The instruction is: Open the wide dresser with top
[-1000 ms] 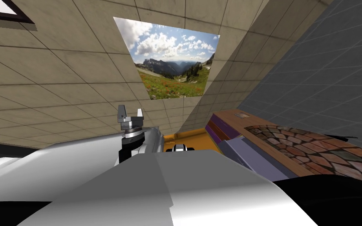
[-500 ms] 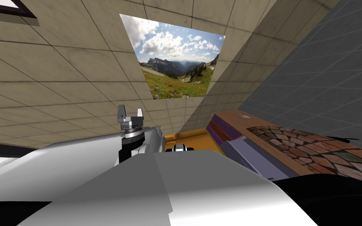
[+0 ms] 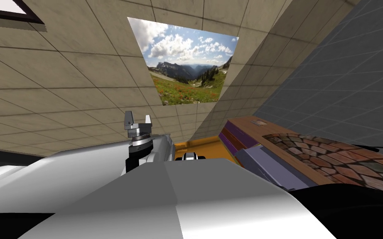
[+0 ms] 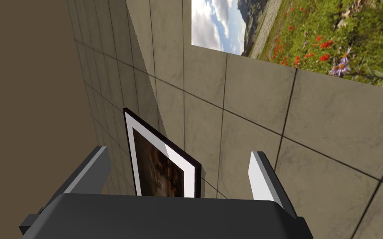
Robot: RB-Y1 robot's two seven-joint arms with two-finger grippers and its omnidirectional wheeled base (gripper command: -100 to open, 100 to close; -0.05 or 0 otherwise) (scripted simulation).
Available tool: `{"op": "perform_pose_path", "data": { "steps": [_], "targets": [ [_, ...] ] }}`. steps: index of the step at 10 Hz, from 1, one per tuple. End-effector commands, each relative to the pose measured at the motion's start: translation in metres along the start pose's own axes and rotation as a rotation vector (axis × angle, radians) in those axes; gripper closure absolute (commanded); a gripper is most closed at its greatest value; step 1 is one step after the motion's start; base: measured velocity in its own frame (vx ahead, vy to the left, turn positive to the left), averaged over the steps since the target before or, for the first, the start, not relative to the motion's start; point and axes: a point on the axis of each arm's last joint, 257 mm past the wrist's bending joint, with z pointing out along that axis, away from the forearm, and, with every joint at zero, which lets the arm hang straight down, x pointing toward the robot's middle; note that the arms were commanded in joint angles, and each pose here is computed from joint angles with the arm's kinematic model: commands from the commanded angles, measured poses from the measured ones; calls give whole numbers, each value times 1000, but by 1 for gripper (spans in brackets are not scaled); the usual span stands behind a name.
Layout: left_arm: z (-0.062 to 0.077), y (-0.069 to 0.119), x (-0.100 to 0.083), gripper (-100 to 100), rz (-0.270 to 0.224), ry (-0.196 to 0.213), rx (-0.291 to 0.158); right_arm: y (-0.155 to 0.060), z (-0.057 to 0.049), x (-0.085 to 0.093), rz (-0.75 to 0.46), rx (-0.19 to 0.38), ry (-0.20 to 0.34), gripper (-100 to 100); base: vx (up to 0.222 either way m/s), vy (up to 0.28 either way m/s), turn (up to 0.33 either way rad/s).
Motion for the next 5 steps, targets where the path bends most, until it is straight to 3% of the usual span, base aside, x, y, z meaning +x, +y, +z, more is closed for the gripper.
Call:
{"op": "perform_pose_path", "data": {
  "steps": [1,5],
  "targets": [
    [0,0,0,0,0,0,0,2,-1,1,-1,-4,1,0,0,0,0],
    [0,0,0,0,0,0,0,6,-4,2,-2,-16,3,0,0,0,0]
  ]
}}
